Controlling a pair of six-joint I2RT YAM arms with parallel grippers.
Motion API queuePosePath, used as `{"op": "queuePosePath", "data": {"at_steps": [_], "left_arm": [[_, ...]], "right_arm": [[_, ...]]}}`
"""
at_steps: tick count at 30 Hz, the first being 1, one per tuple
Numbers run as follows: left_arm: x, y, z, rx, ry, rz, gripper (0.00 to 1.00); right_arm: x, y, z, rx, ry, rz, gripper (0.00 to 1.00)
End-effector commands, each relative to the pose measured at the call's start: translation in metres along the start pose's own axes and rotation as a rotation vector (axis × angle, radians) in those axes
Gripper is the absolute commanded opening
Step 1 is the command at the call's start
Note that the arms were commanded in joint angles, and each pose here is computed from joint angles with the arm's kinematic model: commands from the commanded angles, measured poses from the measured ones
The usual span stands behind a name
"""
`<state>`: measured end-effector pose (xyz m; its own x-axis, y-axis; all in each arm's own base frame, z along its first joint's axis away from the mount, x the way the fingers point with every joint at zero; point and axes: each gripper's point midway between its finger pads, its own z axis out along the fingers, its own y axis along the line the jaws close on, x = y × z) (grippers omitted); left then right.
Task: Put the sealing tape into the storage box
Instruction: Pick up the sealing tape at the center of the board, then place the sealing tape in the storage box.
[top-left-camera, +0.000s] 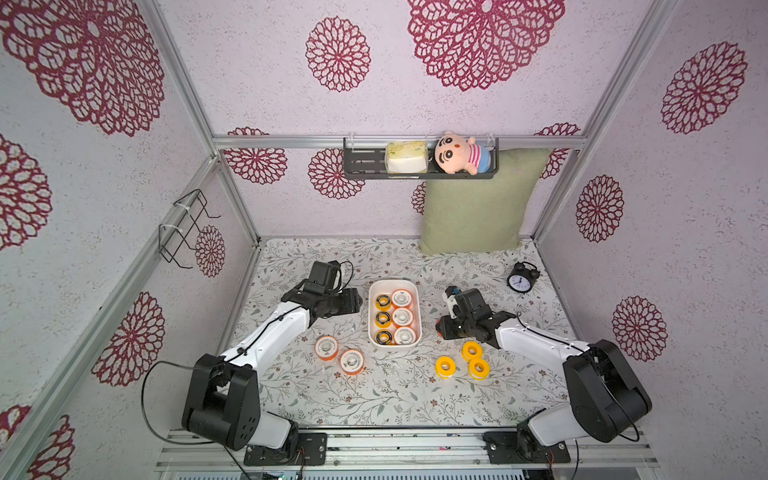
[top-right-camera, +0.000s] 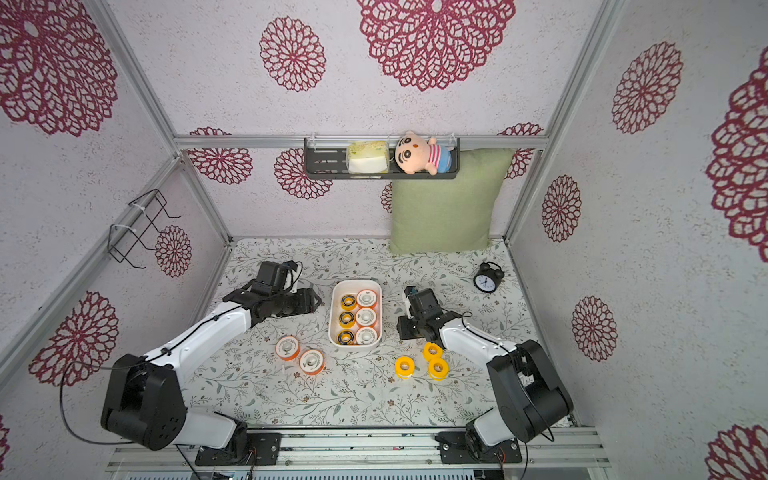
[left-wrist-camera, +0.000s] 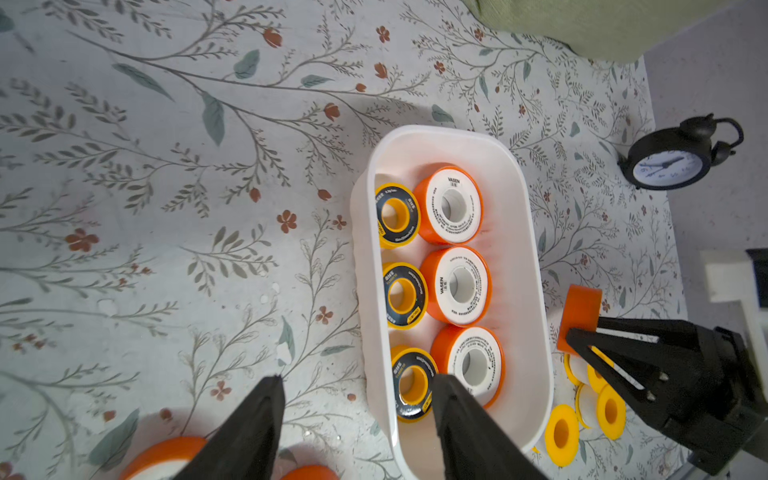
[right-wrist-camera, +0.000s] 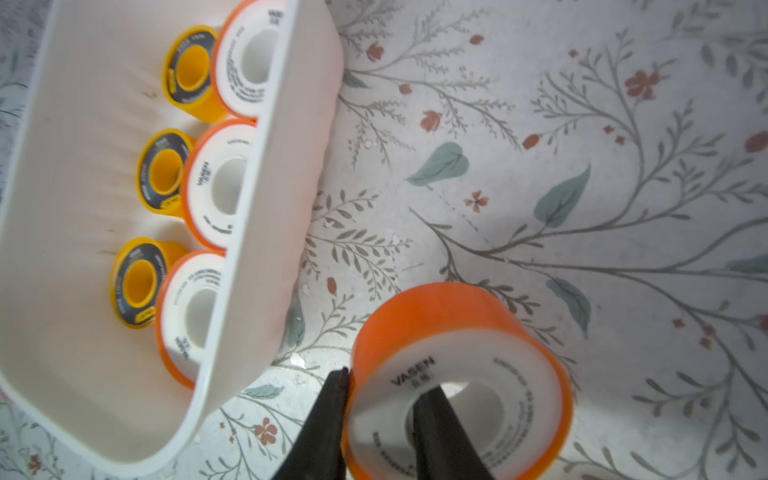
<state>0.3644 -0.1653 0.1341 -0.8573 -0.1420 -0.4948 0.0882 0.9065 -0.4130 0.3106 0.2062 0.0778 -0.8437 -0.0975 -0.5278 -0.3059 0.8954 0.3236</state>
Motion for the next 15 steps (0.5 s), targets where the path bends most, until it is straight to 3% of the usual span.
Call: {"op": "queuePosePath", "data": {"at_steps": [1, 7, 15], "left_arm": [[-0.009, -0.016, 0.016, 0.062, -0.024, -0.021, 0.57], [0.004, -0.021, 0.045, 0.077, 0.034, -0.024, 0.36], [0.013, -0.014, 0.058, 0.05, 0.066, -0.025, 0.32]], "right_arm": [[-0.044, 0.035, -0.022, -0.141, -0.12, -0.016, 0.21], [-0.076, 0.056, -0.031, -0.198, -0.157, -0.05, 0.21], [-0.094, 0.077, -0.016, -0.179, -0.118, -0.122, 0.22]]}}
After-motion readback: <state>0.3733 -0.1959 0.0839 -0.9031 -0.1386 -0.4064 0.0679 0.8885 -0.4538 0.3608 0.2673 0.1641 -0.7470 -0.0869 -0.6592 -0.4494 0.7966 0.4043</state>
